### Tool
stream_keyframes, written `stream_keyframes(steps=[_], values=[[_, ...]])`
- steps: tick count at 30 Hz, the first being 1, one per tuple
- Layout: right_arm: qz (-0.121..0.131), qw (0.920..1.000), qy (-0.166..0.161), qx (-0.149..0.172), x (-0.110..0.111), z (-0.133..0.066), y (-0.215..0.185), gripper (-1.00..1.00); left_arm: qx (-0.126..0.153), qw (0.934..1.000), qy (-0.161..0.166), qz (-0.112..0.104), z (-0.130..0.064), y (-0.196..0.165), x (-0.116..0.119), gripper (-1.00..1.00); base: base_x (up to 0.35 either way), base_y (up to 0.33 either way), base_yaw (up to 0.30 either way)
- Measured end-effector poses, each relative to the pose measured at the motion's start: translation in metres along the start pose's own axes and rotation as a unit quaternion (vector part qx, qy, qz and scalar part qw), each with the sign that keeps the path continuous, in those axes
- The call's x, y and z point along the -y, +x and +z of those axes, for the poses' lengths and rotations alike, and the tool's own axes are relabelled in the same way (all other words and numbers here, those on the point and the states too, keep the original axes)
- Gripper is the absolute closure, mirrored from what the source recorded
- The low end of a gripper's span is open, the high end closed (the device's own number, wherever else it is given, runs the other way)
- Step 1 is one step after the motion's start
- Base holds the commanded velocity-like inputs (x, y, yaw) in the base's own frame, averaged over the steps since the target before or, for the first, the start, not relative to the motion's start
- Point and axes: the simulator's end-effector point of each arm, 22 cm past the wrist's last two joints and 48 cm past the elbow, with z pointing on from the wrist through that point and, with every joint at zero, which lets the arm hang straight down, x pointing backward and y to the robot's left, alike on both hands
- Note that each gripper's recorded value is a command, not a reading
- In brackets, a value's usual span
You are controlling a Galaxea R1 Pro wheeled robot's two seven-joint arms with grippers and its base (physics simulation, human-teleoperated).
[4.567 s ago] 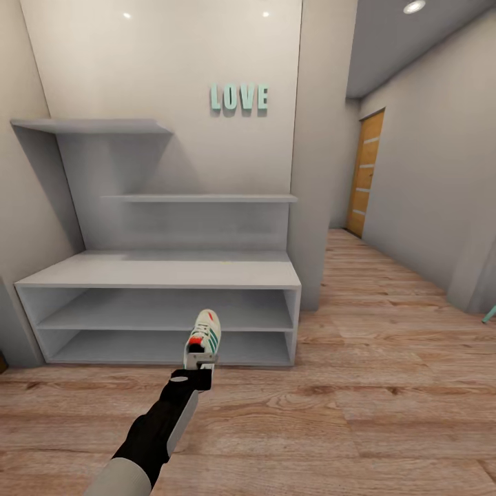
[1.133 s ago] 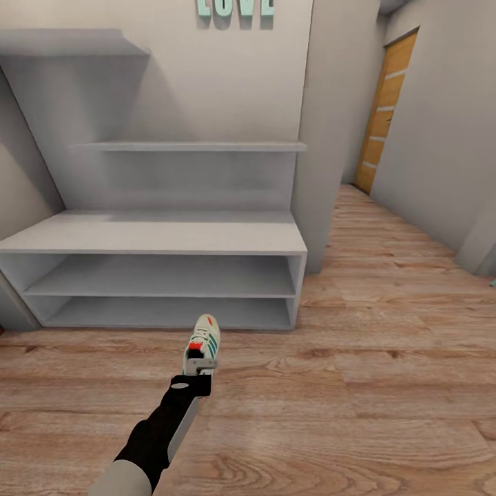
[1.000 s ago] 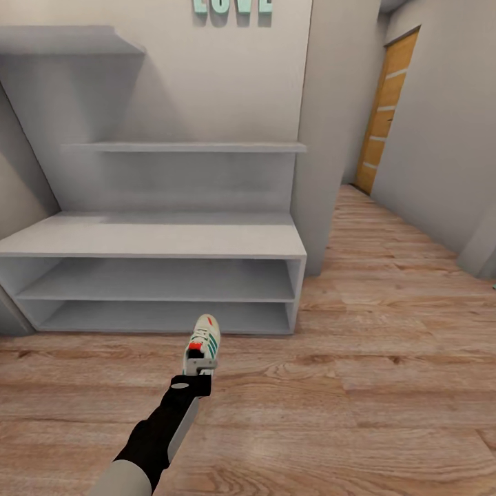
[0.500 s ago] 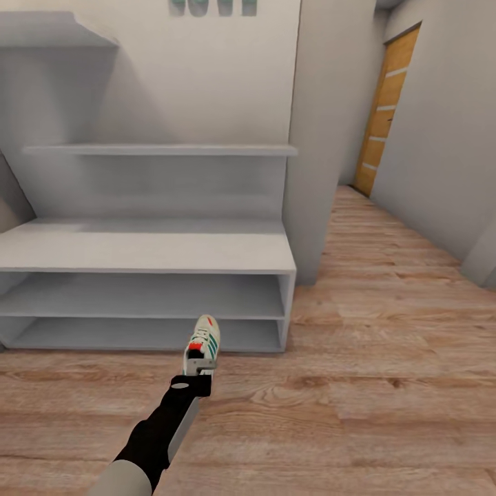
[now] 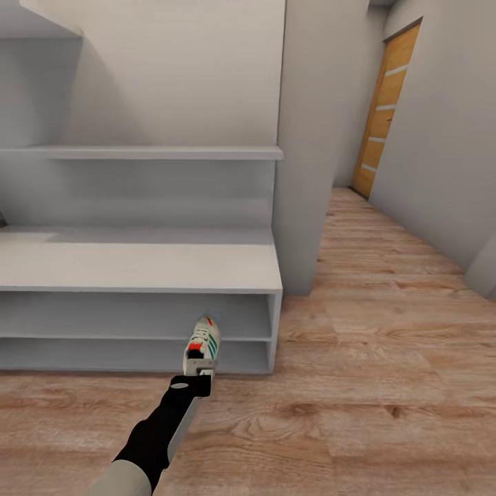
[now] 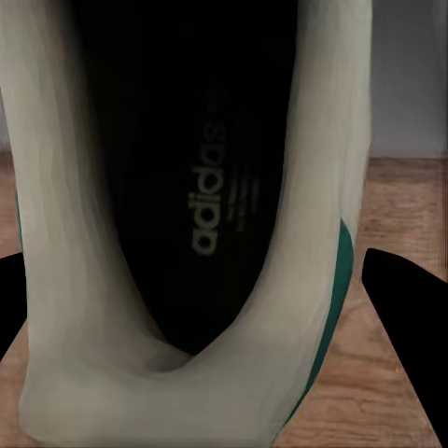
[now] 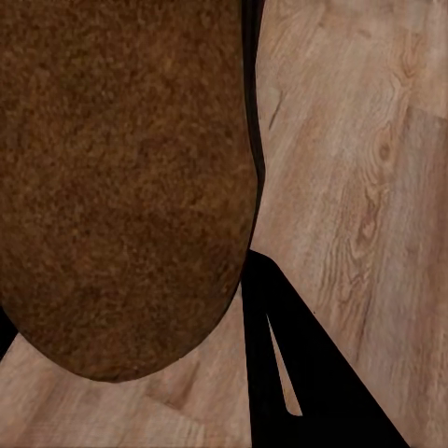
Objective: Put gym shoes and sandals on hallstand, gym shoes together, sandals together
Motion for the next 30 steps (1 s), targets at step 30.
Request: stream_keyframes(steps=[30], values=[[0.0, 1.0, 0.0, 0.0, -0.0001, 0.0001, 0.0001, 1.0, 0.011, 0.9999, 0.002, -0.004, -0.0022, -0.0097, 0.001, 1.0, 0.288, 0.006, 0.0]])
